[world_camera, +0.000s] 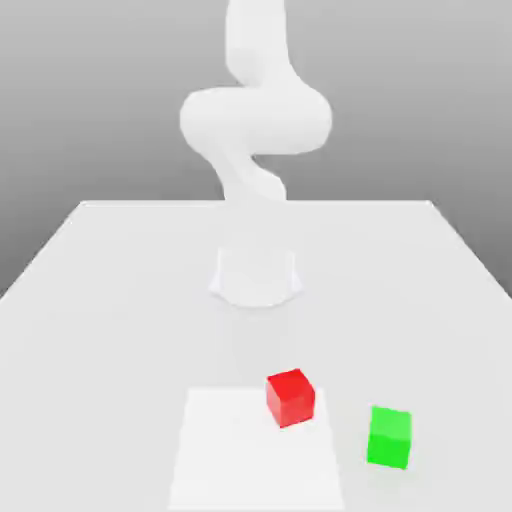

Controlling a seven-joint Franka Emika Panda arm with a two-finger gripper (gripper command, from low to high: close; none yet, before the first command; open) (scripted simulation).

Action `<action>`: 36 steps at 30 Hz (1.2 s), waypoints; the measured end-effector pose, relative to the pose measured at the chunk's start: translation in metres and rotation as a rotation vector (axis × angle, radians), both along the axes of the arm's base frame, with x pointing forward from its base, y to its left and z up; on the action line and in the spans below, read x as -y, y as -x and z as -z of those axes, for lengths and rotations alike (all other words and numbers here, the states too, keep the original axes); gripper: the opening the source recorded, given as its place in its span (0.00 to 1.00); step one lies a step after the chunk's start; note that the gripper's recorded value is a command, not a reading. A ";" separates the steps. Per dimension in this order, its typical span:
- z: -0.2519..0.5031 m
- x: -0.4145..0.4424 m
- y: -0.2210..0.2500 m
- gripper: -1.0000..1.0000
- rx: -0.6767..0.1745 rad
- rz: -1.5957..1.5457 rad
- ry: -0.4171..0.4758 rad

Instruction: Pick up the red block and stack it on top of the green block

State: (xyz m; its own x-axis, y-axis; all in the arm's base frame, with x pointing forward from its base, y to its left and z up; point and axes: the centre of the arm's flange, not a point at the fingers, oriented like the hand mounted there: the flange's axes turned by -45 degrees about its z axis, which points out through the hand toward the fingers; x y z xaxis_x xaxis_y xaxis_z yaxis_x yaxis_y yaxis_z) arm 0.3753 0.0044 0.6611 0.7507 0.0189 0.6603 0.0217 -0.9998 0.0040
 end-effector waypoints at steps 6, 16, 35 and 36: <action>0.149 -0.016 -0.048 0.50 -0.223 -0.097 0.043; 0.402 -0.040 -0.002 0.50 -0.619 -0.288 0.122; 0.494 -0.043 0.026 0.00 -0.712 -0.335 0.139; 0.485 -0.043 0.025 0.00 -0.712 -0.334 0.139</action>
State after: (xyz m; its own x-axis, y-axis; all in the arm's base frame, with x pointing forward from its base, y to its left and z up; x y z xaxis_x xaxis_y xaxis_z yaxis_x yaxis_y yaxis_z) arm 0.3498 0.0473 0.1758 0.9312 0.3645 -0.0003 0.3645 -0.9312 0.0006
